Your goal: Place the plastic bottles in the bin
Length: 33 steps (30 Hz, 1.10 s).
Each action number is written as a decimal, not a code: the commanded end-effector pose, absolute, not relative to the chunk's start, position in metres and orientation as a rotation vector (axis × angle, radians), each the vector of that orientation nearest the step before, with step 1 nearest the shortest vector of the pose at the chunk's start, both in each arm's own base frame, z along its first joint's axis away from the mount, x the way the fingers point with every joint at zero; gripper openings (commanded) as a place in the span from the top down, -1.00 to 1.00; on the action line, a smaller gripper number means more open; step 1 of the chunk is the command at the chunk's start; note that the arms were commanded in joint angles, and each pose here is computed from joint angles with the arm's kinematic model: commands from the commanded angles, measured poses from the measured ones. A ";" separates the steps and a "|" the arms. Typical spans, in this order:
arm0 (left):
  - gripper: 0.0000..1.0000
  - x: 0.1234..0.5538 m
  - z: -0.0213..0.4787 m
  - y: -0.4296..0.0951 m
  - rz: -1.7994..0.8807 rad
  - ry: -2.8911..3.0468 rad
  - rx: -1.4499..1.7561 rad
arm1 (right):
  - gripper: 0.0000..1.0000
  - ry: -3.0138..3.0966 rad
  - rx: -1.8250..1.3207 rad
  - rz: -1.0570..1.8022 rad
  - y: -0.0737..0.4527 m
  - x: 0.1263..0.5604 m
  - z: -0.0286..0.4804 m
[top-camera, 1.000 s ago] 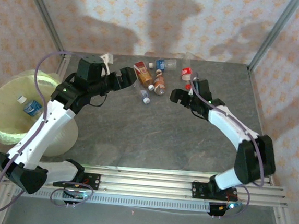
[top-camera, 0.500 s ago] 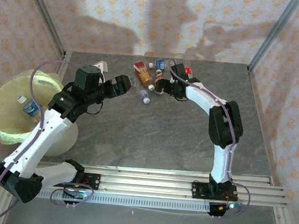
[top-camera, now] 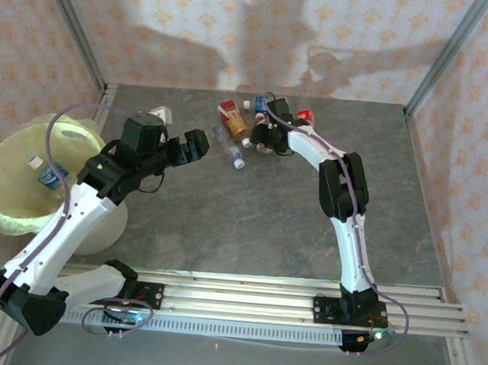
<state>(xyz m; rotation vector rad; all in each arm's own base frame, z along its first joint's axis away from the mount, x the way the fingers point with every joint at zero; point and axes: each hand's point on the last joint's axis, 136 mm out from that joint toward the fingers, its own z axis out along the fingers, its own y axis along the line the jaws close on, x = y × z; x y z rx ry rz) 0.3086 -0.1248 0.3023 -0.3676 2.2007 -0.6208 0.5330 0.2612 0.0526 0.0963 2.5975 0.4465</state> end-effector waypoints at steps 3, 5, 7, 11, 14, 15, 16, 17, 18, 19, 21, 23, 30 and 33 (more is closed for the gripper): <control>-1.00 0.304 0.293 -0.119 -0.568 2.231 -0.366 | -0.25 2.592 0.128 0.420 0.257 0.530 0.054; -1.00 0.305 0.293 -0.120 -0.574 2.227 -0.371 | -0.16 2.573 0.120 0.414 0.253 0.526 0.060; -1.00 0.306 0.293 -0.121 -0.588 2.222 -0.377 | -0.12 2.545 0.116 0.421 0.248 0.519 0.070; -1.00 0.309 0.291 -0.126 -0.629 2.217 -0.393 | -0.02 2.501 0.096 0.480 0.237 0.492 0.101; -1.00 0.311 0.290 -0.132 -0.662 2.226 -0.394 | 0.04 2.484 0.081 0.546 0.230 0.459 0.119; -1.00 0.311 0.289 -0.133 -0.671 2.228 -0.395 | 0.05 2.469 0.076 0.577 0.228 0.447 0.126; -1.00 0.311 0.287 -0.134 -0.678 2.231 -0.400 | 0.06 2.459 0.070 0.604 0.226 0.437 0.130; -1.00 0.312 0.285 -0.135 -0.683 2.233 -0.408 | 0.07 2.447 0.064 0.632 0.224 0.425 0.135; -1.00 0.313 0.283 -0.136 -0.688 2.233 -0.414 | 0.08 2.434 0.055 0.655 0.221 0.412 0.140; -1.00 0.313 0.281 -0.137 -0.696 2.235 -0.414 | 0.09 2.424 0.049 0.672 0.218 0.402 0.143; -1.00 0.314 0.279 -0.142 -0.722 2.236 -0.399 | 0.09 2.398 0.026 0.699 0.212 0.380 0.151; -1.00 0.314 0.275 -0.142 -0.725 2.241 -0.404 | 0.09 2.369 0.004 0.706 0.205 0.361 0.159; -1.00 0.318 0.267 -0.156 -0.816 2.212 -0.424 | 0.12 2.244 -0.054 0.842 0.203 0.310 0.184; -1.00 0.321 0.265 -0.168 -0.884 2.215 -0.421 | 0.12 2.188 -0.066 0.912 0.209 0.299 0.194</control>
